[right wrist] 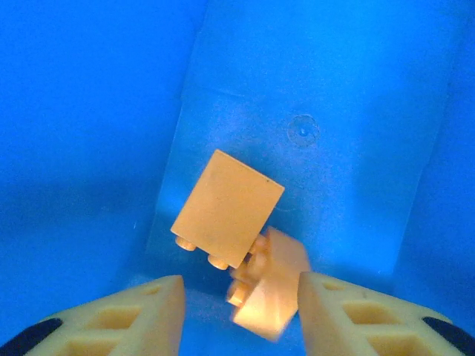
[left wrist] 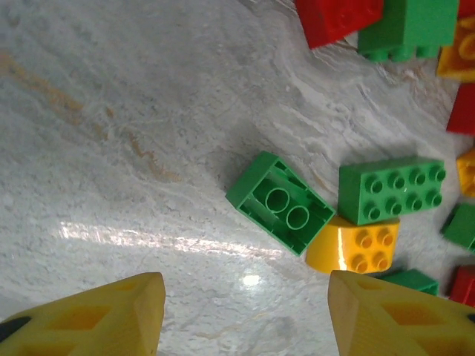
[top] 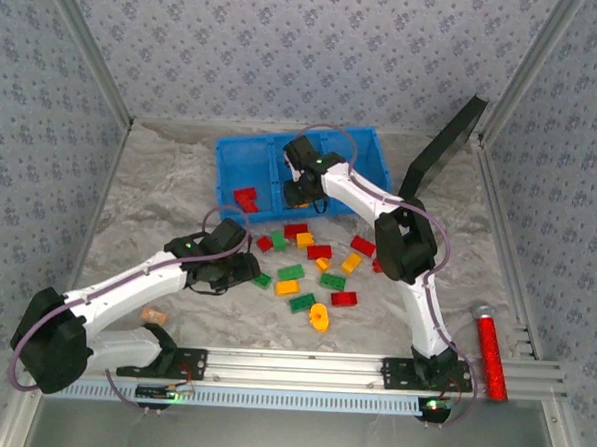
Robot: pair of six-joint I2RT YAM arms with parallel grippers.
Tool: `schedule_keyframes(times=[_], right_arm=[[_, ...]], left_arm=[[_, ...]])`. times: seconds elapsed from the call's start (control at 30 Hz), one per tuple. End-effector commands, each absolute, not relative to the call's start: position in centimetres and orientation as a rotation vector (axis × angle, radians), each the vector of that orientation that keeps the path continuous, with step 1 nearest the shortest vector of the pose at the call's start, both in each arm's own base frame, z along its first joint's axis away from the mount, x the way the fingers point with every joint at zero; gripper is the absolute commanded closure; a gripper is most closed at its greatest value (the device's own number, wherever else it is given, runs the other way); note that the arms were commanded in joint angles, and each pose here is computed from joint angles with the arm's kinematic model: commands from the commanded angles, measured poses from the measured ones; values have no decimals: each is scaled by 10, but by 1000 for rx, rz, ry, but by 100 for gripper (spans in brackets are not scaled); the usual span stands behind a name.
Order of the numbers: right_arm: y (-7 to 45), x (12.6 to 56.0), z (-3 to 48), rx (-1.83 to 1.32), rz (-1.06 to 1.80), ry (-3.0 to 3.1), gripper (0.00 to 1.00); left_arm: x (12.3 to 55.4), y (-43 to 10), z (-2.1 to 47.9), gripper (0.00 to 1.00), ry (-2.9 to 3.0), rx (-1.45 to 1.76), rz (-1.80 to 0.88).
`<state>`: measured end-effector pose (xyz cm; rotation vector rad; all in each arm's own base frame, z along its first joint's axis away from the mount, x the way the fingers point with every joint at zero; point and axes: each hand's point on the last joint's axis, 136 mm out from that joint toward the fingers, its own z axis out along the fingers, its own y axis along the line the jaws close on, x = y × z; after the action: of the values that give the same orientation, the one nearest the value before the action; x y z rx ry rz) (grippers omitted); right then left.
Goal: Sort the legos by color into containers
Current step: Place the lego in the container, then pick up the lego from the middle-left of the table.
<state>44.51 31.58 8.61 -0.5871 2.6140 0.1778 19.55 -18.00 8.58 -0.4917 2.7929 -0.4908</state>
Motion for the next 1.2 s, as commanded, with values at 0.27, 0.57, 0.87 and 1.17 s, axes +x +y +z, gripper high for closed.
schedule_keyframes(times=[0.27, 0.57, 0.87, 1.17], right_arm=[[323, 445, 107, -640, 227, 2558, 50], [311, 433, 142, -596, 318, 2489, 50], [283, 413, 172, -550, 388, 2422, 49], [239, 391, 173, -431, 416, 2432, 48]], left_arm=[[200, -196, 84, 39, 2749, -938, -457], [206, -227, 72, 39, 2778, -983, -425], [201, -231, 48, 39, 2833, -1055, -320], [199, -232, 29, 40, 2863, -1073, -257]])
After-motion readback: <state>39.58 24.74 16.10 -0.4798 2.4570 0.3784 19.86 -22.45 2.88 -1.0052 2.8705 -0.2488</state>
